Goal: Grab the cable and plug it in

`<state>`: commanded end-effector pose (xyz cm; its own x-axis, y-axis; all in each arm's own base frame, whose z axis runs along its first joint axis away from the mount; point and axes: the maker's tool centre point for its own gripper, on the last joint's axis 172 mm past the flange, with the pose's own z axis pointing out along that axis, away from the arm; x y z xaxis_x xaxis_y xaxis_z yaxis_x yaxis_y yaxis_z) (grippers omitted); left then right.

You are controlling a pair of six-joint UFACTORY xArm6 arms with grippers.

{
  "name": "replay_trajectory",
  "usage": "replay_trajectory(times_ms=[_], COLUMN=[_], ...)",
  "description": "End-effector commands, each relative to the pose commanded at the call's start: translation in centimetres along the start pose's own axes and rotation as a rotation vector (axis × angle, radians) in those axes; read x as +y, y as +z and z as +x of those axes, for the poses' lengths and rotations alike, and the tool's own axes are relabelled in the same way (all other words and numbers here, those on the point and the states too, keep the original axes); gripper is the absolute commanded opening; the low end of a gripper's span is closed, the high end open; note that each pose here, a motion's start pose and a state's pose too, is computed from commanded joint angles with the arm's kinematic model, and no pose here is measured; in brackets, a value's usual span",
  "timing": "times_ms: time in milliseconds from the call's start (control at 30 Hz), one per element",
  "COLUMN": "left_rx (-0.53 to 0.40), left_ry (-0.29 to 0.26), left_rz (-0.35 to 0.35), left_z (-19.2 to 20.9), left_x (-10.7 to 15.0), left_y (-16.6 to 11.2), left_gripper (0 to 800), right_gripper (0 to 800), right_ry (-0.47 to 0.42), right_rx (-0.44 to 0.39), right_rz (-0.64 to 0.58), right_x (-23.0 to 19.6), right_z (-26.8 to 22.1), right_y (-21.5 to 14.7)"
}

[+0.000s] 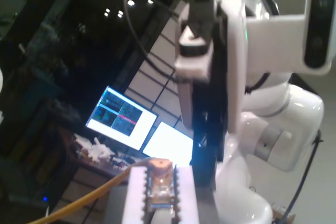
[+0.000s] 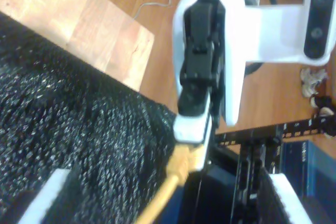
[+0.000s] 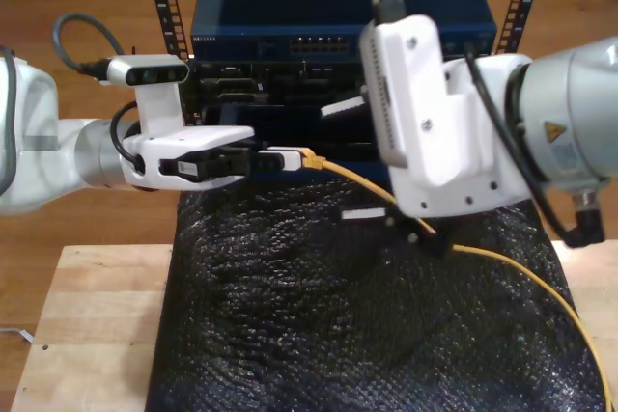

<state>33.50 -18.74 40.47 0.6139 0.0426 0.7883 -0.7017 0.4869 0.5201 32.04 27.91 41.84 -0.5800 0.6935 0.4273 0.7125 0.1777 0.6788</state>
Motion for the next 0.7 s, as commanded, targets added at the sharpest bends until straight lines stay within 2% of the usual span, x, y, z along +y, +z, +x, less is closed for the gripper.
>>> replay_trajectory(times_ms=[100, 467, 700], left_rx=[0.007, 0.057, 0.061], left_ry=[-0.015, -0.047, -0.052], left_rz=[-0.006, -0.050, -0.060], left_z=[0.1, 0.5, 0.4], left_x=[0.1, 0.3, 0.5], left_y=[0.0, -0.3, -0.2], left_gripper=[9, 9, 9], right_gripper=[759, 750, 620], right_ry=[-0.016, -0.026, -0.024], right_rx=[0.004, -0.005, -0.011], right_rz=[-0.003, -0.043, -0.059], right_x=[0.1, 1.1, 1.4], right_z=[0.4, 0.2, 0.0], right_y=[0.1, -0.2, -0.2])
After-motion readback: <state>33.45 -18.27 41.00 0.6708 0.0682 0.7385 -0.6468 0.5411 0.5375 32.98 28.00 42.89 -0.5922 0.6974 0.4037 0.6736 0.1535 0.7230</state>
